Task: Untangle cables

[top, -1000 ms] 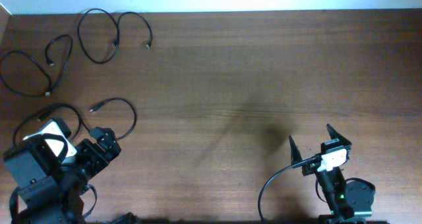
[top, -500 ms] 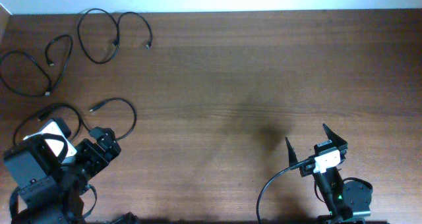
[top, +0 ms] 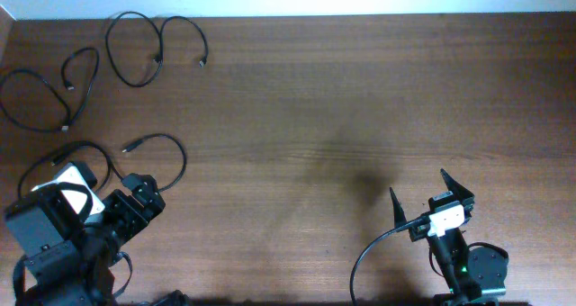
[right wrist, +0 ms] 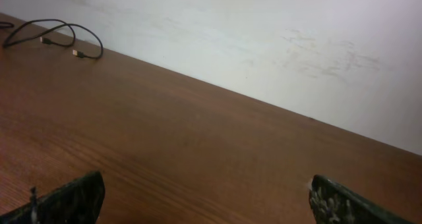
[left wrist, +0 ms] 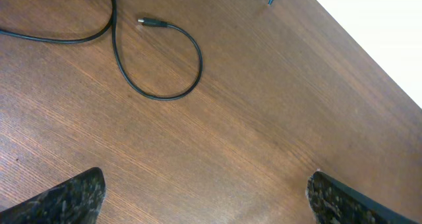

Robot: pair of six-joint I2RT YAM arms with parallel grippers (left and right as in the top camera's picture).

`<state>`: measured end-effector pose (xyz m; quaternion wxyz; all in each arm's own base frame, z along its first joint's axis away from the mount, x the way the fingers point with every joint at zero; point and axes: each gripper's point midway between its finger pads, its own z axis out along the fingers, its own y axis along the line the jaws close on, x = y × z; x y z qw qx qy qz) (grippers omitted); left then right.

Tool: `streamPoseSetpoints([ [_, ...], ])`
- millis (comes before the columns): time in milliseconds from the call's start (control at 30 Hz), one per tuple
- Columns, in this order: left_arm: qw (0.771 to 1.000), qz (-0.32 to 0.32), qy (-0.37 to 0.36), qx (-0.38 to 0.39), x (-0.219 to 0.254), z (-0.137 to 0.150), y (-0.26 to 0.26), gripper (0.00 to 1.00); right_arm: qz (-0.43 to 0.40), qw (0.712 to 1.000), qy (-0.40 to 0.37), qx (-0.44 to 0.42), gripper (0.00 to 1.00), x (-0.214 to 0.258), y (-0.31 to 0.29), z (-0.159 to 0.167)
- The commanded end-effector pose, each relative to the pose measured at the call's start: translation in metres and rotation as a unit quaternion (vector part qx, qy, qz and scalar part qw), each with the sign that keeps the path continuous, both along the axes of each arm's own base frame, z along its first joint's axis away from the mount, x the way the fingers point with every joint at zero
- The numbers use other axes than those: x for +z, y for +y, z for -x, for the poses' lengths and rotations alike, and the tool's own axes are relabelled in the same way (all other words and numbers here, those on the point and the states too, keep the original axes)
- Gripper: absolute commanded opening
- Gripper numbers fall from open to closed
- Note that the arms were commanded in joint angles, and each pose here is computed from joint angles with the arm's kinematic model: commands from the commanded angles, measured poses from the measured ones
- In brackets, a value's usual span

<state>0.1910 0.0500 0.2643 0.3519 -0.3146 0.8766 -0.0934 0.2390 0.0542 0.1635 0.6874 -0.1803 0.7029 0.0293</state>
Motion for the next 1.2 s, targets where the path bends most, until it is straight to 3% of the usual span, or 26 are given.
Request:
streamPoseSetpoints([
  [0,1.0,-0.009,0.002,-0.001,0.0,0.0,0.002,0.99,0.002,1.0,0.002,-0.002,0.98,-0.003,0.0,0.0],
  [400,0.996,-0.021,-0.025,-0.084,0.009,0.003,-0.033,0.99,0.002,1.0,0.002,-0.002,0.99,-0.003,0.0,0.0],
  [467,0.99,-0.031,-0.056,-0.122,0.018,0.014,-0.051,0.99,0.002,1.0,0.002,-0.002,0.99,-0.003,0.0,0.0],
  [567,0.962,-0.048,-0.144,-0.227,0.042,0.05,-0.09,0.99,0.002,1.0,0.002,-0.002,0.99,-0.003,0.0,0.0],
  [667,0.937,-0.062,-0.23,-0.255,0.059,0.091,-0.098,0.99,0.002,1.0,0.002,-0.002,0.99,-0.003,0.0,0.0],
  [733,0.931,-0.063,-0.246,-0.262,0.056,0.108,-0.099,0.99,0.002,1.0,0.002,-0.002,0.98,-0.003,0.0,0.0],
  [800,0.932,-0.058,-0.231,-0.273,0.03,0.125,-0.1,0.99,0.002,1.0,0.002,-0.002,0.98,-0.003,0.0,0.0],
  [1000,0.953,0.002,-0.008,-0.304,-0.117,0.148,-0.104,0.99,0.002,1.0,0.002,-0.002,0.98,-0.003,0.0,0.0],
  [1167,0.951,0.009,0.0,-0.309,-0.122,0.148,-0.107,0.99,0.002,1.0,0.002,-0.002,0.98,-0.003,0.0,0.0],
])
